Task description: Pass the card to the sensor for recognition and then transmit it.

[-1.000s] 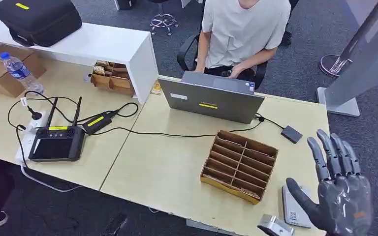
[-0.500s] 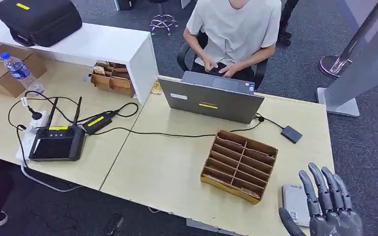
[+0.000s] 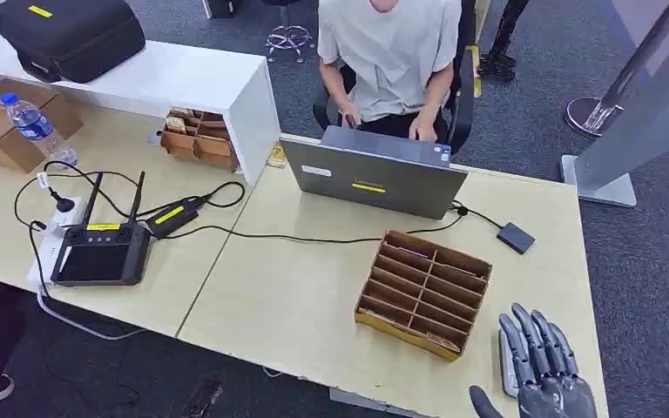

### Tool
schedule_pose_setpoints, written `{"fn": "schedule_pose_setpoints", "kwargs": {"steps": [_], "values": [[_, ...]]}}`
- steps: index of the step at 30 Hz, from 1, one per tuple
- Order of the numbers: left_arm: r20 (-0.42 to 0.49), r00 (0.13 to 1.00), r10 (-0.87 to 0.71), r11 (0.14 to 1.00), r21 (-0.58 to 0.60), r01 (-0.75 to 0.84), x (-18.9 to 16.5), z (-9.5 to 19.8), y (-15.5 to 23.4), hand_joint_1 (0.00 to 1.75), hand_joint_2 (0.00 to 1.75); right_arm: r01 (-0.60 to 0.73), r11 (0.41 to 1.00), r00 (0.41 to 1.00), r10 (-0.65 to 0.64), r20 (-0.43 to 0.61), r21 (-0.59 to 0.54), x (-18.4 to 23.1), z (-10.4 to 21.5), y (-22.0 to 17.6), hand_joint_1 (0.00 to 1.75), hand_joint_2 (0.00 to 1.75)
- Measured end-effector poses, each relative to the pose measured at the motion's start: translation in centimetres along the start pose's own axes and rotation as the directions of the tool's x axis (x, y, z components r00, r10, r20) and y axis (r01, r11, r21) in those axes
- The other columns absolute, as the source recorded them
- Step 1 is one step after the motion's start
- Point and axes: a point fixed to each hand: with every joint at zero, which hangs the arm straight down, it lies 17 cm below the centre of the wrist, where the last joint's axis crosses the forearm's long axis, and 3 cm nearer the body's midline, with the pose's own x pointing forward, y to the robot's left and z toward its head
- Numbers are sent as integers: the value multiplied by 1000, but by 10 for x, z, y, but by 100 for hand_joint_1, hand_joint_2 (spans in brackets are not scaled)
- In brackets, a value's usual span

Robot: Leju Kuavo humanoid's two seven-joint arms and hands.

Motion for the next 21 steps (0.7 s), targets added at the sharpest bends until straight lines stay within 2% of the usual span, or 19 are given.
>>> {"fn": "schedule_pose_setpoints", "kwargs": {"steps": [21], "values": [[0, 1000, -25, 1000, -9, 25, -1, 0, -3, 0, 175, 148, 980, 989, -146, -30, 130, 17, 15, 63, 0, 175]]}}
